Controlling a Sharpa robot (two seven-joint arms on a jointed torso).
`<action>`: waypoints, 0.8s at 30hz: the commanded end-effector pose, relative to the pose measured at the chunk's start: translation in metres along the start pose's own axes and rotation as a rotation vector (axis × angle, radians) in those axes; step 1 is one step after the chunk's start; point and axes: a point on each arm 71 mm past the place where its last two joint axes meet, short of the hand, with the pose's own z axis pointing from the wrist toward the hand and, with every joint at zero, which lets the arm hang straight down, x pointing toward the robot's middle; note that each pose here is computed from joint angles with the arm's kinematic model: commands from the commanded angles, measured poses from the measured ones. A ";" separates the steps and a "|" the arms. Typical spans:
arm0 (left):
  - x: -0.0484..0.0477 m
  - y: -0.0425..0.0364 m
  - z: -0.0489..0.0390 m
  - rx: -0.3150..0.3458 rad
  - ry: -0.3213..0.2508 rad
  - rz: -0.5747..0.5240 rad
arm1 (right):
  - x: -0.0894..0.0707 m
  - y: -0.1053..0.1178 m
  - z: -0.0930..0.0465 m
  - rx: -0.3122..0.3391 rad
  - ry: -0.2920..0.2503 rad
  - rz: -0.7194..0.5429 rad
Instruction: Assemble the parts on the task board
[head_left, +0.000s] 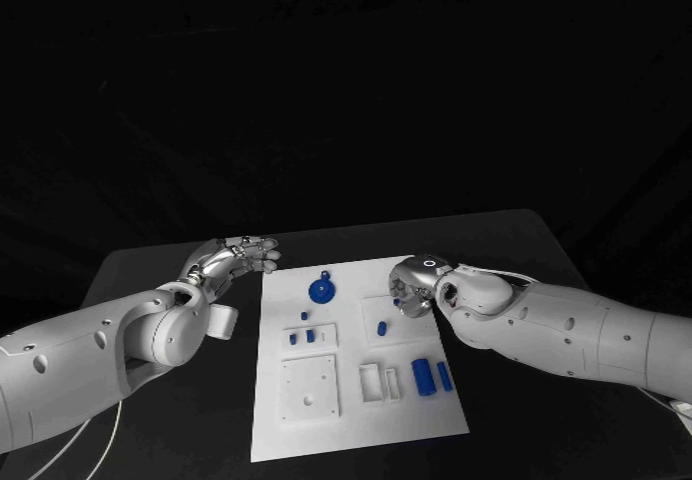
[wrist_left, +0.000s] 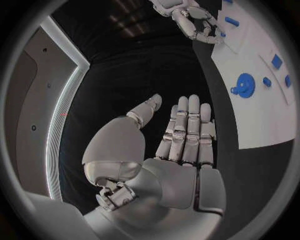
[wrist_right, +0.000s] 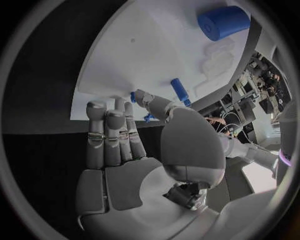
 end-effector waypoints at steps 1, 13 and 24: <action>0.0023 -0.0014 0.0005 0.011 0.014 -0.014 | 0.011 0.005 -0.001 -0.013 0.051 -0.020; 0.0006 -0.0007 0.0007 0.002 0.006 -0.016 | 0.018 0.008 -0.001 -0.022 0.080 -0.026; 0.0000 -0.0004 0.0008 -0.002 0.004 -0.015 | 0.021 0.011 0.000 -0.022 0.082 -0.057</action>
